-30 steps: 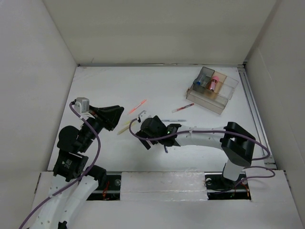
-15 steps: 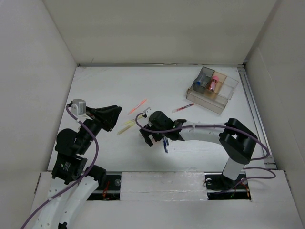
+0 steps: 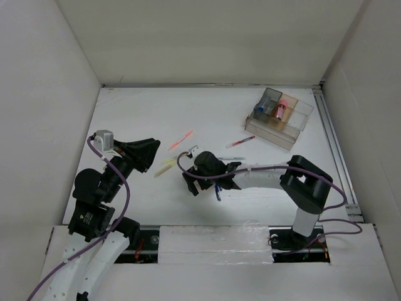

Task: Organize the desk

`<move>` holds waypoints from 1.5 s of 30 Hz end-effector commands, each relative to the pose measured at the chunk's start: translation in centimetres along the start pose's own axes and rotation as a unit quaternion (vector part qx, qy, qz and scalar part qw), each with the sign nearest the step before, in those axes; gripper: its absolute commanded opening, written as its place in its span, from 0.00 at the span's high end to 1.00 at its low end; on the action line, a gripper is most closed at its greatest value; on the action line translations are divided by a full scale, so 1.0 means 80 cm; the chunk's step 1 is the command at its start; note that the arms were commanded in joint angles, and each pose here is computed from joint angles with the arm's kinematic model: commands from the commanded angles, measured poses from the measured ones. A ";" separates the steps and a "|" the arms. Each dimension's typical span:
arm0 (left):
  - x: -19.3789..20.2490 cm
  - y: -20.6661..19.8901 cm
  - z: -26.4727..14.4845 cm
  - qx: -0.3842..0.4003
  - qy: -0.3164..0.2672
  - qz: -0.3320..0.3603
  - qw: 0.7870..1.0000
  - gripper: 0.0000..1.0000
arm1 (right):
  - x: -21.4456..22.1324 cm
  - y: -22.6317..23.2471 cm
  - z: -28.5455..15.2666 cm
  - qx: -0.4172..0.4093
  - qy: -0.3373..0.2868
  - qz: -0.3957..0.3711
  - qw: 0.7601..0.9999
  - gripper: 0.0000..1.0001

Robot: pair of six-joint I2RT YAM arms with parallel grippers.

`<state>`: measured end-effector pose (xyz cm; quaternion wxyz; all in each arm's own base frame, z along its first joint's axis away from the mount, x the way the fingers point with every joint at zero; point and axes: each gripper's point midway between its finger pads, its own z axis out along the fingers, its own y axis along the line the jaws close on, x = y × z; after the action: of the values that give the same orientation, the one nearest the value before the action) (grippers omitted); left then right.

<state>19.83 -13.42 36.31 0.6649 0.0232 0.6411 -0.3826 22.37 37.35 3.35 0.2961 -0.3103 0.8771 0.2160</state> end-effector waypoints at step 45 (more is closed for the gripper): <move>-0.017 -0.012 -0.002 0.020 -0.023 0.013 0.999 0.75 | -0.077 -0.555 -0.328 0.329 -0.364 0.532 0.690 0.72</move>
<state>19.67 -13.62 36.30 0.6627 0.0295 0.6410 -0.3860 43.98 -4.89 14.92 0.4873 0.4073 0.7669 0.0924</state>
